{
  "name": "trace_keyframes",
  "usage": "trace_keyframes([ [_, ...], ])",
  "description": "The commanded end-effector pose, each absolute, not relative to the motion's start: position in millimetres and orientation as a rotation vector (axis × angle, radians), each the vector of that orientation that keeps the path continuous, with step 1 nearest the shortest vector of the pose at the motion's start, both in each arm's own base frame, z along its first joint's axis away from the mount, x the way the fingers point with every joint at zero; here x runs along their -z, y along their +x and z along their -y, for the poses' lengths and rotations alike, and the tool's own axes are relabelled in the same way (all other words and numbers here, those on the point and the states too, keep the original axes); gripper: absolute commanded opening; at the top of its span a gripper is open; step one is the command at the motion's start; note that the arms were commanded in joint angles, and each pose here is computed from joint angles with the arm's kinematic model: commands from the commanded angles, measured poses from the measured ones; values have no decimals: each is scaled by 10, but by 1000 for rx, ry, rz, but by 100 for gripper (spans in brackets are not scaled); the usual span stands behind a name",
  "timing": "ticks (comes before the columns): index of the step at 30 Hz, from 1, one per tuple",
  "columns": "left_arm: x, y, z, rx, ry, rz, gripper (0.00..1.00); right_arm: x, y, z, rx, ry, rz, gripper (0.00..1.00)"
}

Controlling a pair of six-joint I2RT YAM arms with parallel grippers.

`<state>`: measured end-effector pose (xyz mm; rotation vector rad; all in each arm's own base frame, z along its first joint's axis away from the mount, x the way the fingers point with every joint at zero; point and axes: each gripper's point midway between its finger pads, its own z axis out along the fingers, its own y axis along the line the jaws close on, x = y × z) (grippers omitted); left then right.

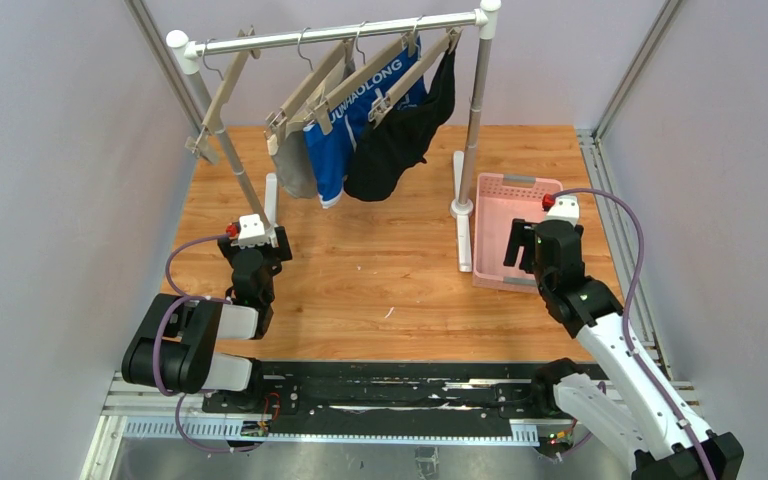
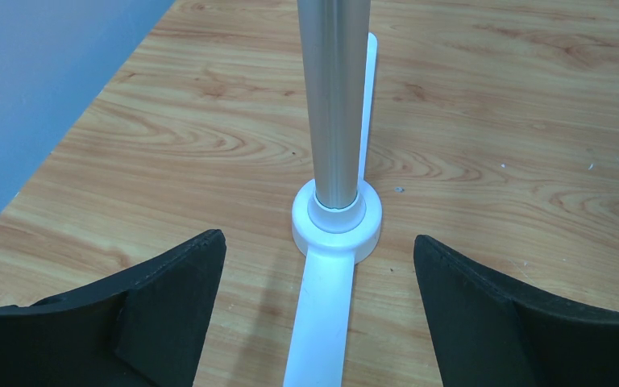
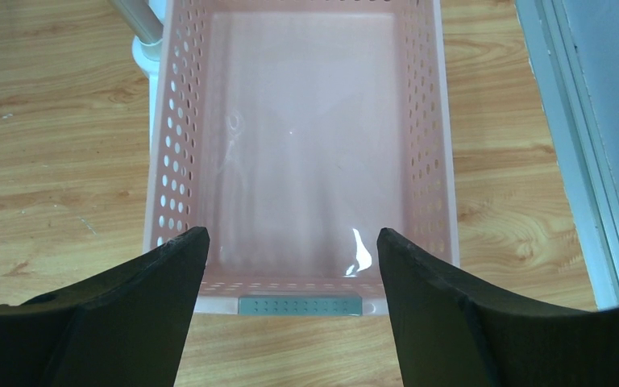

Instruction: Remove the underwear clipped to the hanger

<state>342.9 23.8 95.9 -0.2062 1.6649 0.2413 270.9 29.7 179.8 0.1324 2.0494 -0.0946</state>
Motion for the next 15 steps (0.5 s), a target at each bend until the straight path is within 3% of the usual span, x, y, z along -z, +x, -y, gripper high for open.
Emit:
trace_keyframes([
  [1, -1072, 3484, -252, -237, -217, -1628, 98, -1823, 2755, -407, 19, 121, -2022, 79],
  [15, -1073, 3484, -253, -238, -218, -1627, 98, -1834, 2721, -465, -20, 77, -2009, 79],
])
